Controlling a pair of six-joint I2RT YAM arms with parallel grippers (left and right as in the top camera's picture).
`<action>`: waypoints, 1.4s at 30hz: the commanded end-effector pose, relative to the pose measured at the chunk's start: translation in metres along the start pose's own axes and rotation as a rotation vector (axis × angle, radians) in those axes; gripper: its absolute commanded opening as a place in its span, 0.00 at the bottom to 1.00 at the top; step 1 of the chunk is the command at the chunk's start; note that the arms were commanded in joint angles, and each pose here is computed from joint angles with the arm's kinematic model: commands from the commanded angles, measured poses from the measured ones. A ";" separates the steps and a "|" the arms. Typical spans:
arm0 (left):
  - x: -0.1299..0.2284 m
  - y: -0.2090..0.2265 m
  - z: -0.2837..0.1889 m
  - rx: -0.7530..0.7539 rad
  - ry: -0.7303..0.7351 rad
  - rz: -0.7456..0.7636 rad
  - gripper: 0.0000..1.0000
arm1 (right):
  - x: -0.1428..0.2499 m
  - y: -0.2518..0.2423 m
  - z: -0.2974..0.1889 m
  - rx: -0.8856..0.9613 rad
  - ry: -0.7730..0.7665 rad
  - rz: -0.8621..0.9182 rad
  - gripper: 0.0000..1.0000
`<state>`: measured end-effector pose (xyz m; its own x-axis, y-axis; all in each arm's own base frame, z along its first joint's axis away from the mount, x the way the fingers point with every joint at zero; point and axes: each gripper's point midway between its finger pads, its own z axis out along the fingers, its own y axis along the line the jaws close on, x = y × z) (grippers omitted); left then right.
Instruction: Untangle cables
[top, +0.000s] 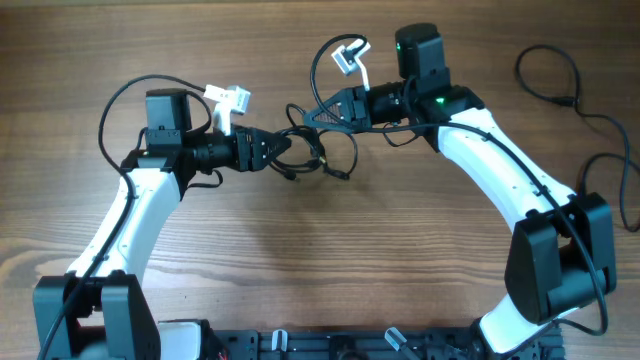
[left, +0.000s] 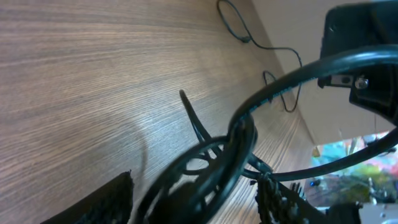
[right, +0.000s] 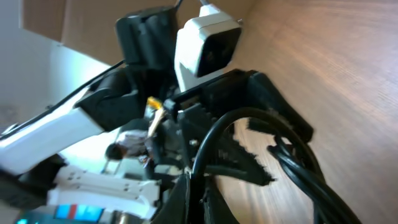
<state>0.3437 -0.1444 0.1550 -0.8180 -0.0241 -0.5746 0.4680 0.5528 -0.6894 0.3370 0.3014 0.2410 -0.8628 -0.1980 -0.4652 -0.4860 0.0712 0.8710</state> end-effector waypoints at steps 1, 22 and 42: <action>0.003 -0.007 0.002 0.046 0.011 0.062 0.61 | 0.007 0.015 0.001 -0.099 0.048 0.002 0.04; 0.035 0.165 -0.114 -0.929 -0.297 -0.841 0.04 | -0.038 -0.056 -0.218 0.119 -0.429 0.240 0.04; 0.079 0.191 -0.184 -1.331 -0.543 -1.163 0.04 | 0.051 -0.194 -0.322 1.197 -0.429 0.474 0.04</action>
<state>0.3226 0.0607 0.0599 -0.3158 -0.9230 -0.2201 -0.8856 0.3700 -0.2807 0.4274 -0.0028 0.0932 -0.8747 0.3966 -0.2786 0.2314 0.8468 0.4789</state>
